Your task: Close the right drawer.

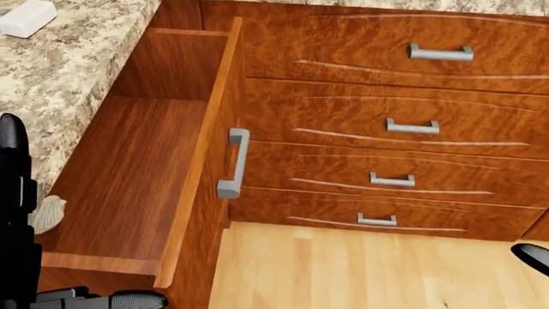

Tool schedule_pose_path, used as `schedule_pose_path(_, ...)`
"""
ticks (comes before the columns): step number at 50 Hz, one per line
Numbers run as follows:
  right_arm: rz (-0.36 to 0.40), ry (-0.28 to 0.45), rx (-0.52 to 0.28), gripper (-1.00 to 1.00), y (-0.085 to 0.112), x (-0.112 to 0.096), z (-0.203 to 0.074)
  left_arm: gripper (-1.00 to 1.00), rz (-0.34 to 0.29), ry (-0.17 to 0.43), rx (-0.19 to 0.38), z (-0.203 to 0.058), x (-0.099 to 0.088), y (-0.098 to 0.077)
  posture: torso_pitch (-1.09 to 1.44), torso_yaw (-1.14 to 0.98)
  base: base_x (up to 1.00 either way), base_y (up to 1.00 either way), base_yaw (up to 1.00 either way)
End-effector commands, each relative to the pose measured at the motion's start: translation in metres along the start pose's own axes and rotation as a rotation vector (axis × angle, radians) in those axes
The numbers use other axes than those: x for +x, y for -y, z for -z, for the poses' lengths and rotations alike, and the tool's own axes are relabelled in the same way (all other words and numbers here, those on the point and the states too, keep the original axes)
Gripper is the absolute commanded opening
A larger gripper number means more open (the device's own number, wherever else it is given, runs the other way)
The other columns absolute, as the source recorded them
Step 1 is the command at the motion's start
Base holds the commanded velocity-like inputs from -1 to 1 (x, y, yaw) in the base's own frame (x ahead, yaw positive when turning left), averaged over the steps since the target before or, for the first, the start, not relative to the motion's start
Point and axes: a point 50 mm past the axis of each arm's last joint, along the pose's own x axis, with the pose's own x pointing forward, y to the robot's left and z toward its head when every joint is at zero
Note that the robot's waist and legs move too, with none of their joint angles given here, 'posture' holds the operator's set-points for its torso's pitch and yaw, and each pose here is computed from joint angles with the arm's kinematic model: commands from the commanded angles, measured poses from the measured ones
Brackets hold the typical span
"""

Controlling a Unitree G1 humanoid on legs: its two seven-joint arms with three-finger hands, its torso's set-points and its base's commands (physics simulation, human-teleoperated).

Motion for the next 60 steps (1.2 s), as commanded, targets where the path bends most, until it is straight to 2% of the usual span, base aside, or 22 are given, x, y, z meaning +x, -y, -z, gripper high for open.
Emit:
schedule_pose_path(1, -0.015, 0.083, 0.001, 1.0, -0.002, 0.005, -0.014, 1.0, 0.009, 0.076, 0.0, -0.013, 0.002, 0.002, 0.0, 0.0, 0.0, 0.0, 0.0)
schedule_pose_path(7, -0.023, 0.078, 0.007, 1.0, -0.005, 0.006, -0.012, 1.0, 0.021, 0.075, 0.006, -0.011, 0.005, 0.005, 0.0, 0.0, 0.0, 0.0, 0.0)
schedule_pose_path(14, -0.034, 0.075, 0.008, 1.0, -0.007, 0.006, -0.011, 1.0, 0.063, 0.084, 0.019, -0.012, 0.008, 0.015, 0.0, 0.0, 0.0, 0.0, 0.0)
schedule_pose_path(23, -0.044, 0.064, 0.023, 1.0, -0.008, 0.007, -0.01, 1.0, 0.139, 0.121, 0.004, -0.028, 0.012, 0.037, 0.0, 0.0, 0.0, 0.0, 0.0)
schedule_pose_path(40, -0.051, 0.056, 0.027, 1.0, -0.01, 0.007, -0.007, 1.0, 0.319, 0.141, -0.054, -0.043, 0.008, 0.084, 0.0, 0.0, 0.0, 0.0, 0.0)
schedule_pose_path(60, -0.053, 0.047, 0.037, 1.0, -0.01, 0.007, -0.006, 1.0, 0.446, 0.14, -0.07, -0.04, -0.002, 0.121, 0.0, 0.0, 0.0, 0.0, 0.0)
